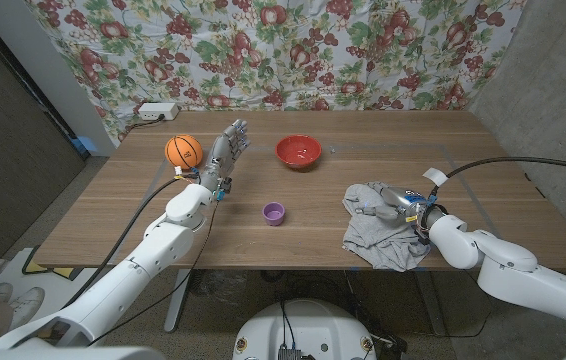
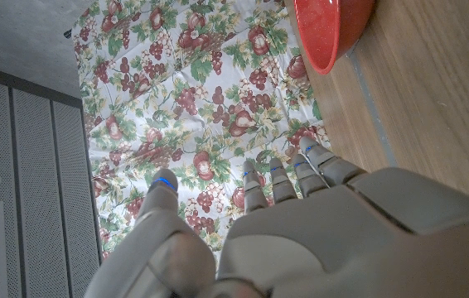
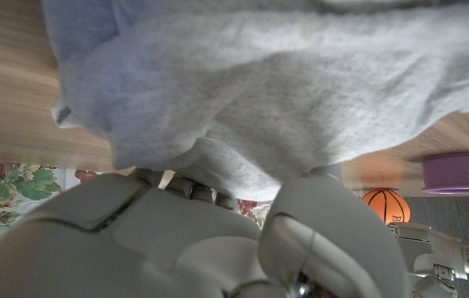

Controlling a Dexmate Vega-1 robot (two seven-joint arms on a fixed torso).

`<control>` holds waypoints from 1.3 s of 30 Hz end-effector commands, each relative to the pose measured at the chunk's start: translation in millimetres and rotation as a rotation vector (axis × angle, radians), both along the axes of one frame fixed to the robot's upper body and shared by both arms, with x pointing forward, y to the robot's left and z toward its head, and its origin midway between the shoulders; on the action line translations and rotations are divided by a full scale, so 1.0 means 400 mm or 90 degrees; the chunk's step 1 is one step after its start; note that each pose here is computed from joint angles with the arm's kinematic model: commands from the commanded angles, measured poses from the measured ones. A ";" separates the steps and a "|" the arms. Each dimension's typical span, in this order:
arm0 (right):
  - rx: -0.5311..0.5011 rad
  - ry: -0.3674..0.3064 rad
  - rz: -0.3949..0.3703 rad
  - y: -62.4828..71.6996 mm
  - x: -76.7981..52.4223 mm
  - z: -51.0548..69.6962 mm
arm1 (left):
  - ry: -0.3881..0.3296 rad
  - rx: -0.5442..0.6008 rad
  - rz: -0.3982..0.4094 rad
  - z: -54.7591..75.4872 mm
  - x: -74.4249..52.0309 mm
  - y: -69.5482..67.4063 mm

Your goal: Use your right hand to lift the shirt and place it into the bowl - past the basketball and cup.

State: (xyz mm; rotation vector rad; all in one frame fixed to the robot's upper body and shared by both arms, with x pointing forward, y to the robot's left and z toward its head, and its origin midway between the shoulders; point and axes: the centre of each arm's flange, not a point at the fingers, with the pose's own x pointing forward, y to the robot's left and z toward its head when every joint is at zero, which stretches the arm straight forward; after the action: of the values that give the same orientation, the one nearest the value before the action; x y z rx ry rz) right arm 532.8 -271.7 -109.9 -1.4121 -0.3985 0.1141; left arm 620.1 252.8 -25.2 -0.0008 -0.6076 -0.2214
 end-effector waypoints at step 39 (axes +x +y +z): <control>0.025 -0.023 0.005 0.002 0.007 0.010 | -0.005 -0.002 -0.001 0.006 0.006 -0.001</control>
State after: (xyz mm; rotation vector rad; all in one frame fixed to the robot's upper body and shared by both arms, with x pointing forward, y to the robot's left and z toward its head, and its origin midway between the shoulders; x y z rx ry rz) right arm 536.8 -272.6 -106.9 -1.3792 -0.4264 0.1005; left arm 622.4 250.7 -22.8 0.0011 -0.6136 -0.2208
